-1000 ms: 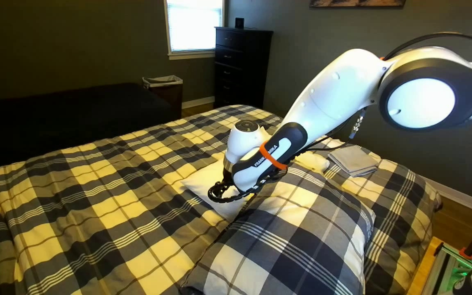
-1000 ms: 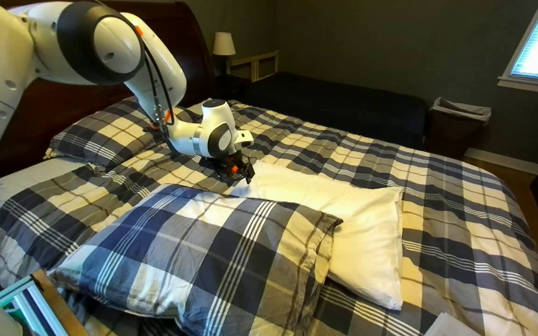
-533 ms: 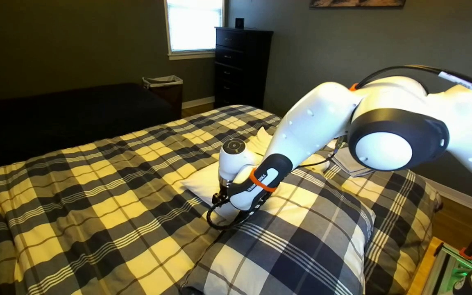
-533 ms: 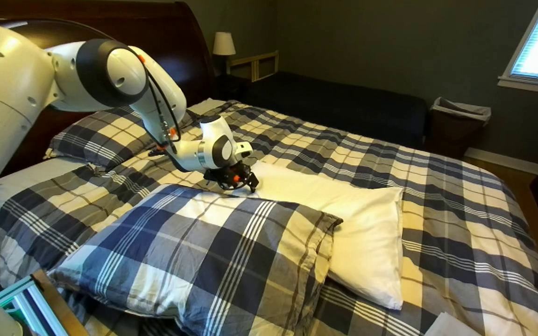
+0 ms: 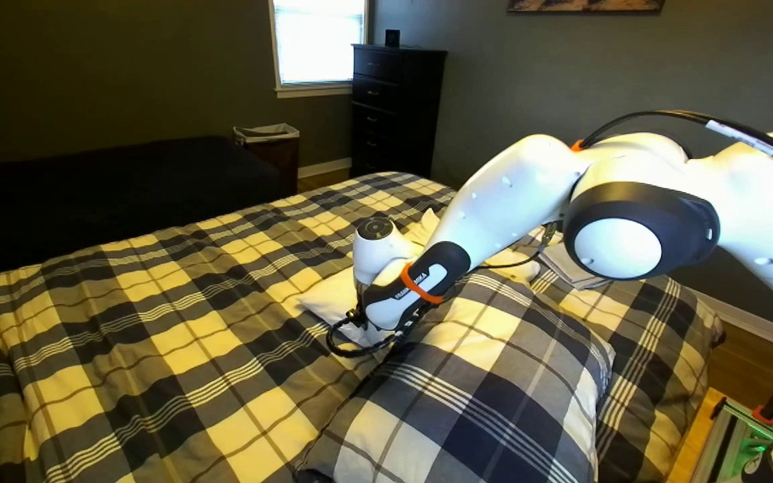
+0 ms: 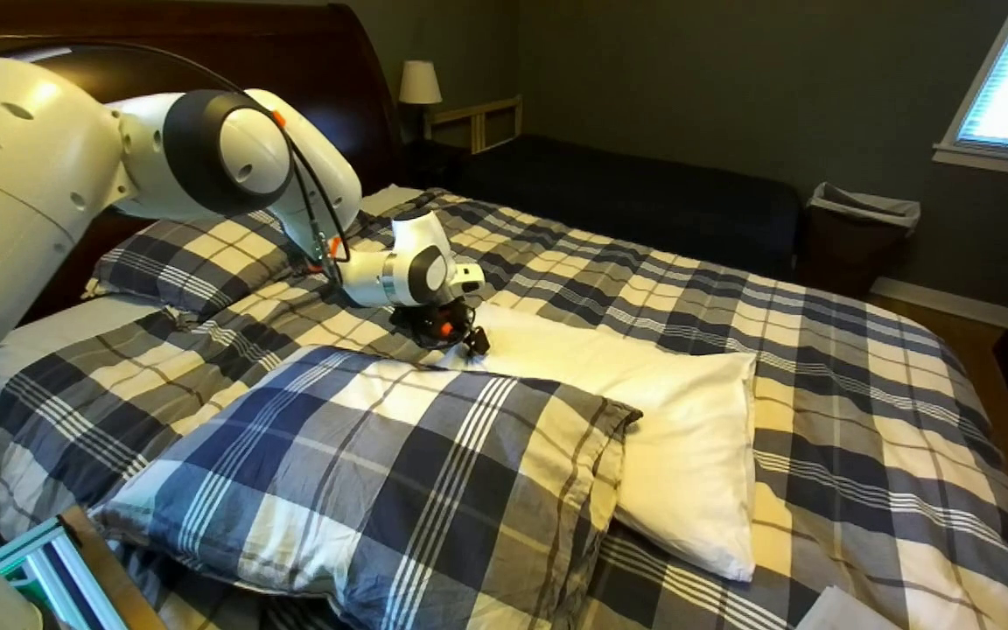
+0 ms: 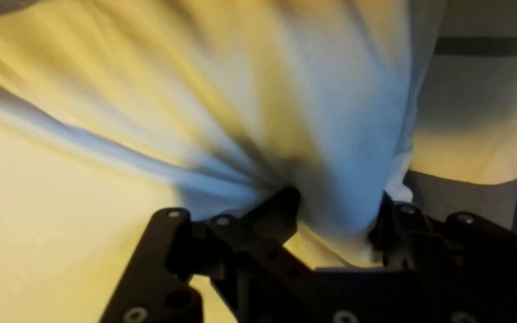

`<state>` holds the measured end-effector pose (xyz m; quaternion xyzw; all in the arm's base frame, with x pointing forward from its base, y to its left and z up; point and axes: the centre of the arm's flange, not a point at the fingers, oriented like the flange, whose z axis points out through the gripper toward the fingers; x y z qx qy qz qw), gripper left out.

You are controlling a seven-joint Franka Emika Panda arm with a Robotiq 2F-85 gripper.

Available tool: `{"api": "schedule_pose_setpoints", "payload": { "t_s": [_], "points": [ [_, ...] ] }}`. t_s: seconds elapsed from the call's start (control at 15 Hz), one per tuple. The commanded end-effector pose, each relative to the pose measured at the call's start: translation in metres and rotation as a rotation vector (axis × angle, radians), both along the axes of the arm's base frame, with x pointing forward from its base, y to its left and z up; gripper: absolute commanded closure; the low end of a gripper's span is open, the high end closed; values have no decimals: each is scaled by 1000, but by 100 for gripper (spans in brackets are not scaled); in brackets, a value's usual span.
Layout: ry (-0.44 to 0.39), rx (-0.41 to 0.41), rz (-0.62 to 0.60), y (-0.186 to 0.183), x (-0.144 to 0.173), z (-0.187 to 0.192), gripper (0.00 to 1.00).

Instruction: Move the top pillow forward, then put the white pillow on the checked pillow

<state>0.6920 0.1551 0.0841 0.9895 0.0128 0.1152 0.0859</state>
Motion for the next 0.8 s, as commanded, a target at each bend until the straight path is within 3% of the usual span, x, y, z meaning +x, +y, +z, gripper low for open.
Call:
{"api": "schedule_pose_setpoints", "payload": {
  "t_s": [0.0,0.13,0.27,0.73],
  "points": [
    [21,145,-104,-23,20,29,90],
    [31,221,-158,-39,22,49,100],
    [17,278,-207,-57,26,73,100],
    [-154,325,-288,-119,32,194,98]
  ]
}}
